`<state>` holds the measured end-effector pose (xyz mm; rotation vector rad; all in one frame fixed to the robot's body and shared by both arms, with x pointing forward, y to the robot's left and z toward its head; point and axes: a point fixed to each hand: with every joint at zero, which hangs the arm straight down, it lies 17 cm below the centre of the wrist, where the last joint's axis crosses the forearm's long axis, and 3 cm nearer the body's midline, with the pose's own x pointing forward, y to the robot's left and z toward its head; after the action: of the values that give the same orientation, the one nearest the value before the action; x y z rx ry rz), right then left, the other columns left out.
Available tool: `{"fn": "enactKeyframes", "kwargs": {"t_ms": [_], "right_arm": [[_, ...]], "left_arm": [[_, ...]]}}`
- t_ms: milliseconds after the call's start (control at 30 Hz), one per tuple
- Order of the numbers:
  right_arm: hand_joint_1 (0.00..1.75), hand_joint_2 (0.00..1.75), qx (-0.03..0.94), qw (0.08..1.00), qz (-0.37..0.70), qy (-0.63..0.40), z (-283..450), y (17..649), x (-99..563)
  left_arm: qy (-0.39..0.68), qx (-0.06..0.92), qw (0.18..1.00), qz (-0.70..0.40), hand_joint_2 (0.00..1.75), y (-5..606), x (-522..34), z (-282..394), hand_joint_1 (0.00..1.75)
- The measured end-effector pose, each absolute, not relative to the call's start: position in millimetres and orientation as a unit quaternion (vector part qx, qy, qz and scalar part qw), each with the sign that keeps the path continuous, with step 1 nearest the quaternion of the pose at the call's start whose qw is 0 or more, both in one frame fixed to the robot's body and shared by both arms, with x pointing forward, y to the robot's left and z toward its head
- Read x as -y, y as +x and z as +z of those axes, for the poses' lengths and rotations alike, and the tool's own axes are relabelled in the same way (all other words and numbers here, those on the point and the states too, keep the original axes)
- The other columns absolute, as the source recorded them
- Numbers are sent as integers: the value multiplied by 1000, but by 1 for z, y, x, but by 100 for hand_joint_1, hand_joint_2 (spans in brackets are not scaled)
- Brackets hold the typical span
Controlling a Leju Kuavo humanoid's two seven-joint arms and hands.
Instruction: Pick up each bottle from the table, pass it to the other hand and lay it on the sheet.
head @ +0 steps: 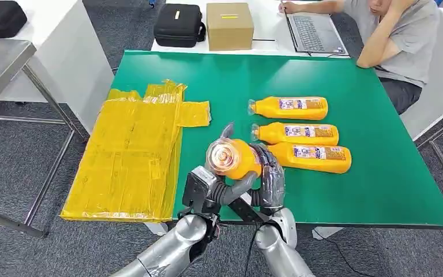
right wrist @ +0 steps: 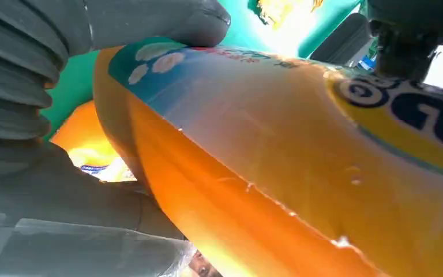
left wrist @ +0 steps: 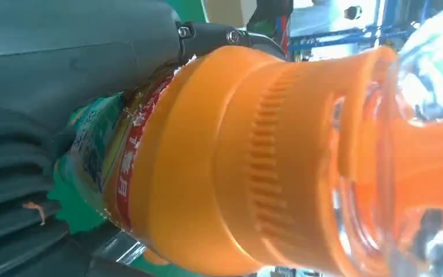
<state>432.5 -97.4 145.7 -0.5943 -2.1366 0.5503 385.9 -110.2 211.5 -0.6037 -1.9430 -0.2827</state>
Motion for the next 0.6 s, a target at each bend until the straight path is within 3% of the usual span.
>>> {"fn": "enactKeyframes", "kwargs": {"t_ms": [600], "right_arm": [[175, 175, 862, 442, 158, -193, 154, 428, 92]], "left_arm": [[-174, 867, 445, -143, 175, 386, 107, 242, 175]]}}
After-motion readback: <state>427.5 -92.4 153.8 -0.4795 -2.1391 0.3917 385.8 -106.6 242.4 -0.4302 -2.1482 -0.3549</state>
